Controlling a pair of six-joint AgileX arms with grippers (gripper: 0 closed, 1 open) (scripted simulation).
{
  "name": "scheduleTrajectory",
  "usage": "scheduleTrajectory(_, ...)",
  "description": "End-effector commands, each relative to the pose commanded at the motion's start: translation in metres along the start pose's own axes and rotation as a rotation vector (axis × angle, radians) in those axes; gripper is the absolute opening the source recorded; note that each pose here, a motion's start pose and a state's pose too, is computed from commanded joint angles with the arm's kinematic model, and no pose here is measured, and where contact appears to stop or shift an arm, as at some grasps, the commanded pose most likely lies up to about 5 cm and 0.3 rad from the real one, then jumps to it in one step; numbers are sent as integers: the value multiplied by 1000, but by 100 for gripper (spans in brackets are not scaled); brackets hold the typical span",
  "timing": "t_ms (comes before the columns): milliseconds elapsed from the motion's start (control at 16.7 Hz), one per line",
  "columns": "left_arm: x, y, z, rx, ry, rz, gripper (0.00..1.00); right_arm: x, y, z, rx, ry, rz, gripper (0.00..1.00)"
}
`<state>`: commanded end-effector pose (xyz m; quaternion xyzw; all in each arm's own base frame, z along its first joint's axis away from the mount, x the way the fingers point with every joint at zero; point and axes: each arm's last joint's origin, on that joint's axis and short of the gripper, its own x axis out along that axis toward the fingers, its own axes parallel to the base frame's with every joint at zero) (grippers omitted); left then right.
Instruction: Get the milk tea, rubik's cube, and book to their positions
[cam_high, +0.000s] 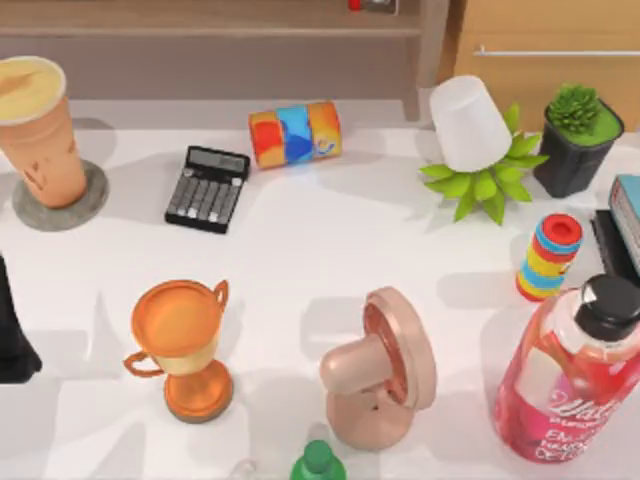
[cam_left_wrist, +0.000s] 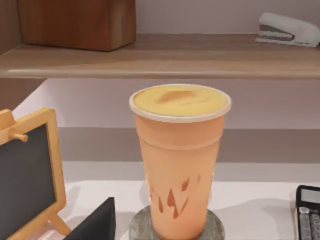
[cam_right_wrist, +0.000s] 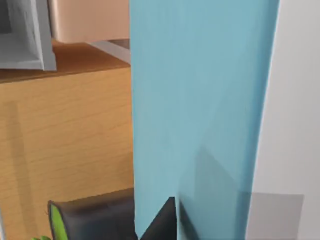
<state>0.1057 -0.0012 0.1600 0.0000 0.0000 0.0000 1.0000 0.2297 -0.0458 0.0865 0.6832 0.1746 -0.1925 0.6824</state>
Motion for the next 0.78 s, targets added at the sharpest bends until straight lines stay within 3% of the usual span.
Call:
scheduleTrajectory(420, 0, 0, 0, 0, 0, 0, 100, 0, 0, 0, 0, 0, 0, 98)
scheduleTrajectory(780, 0, 0, 0, 0, 0, 0, 100, 0, 0, 0, 0, 0, 0, 100)
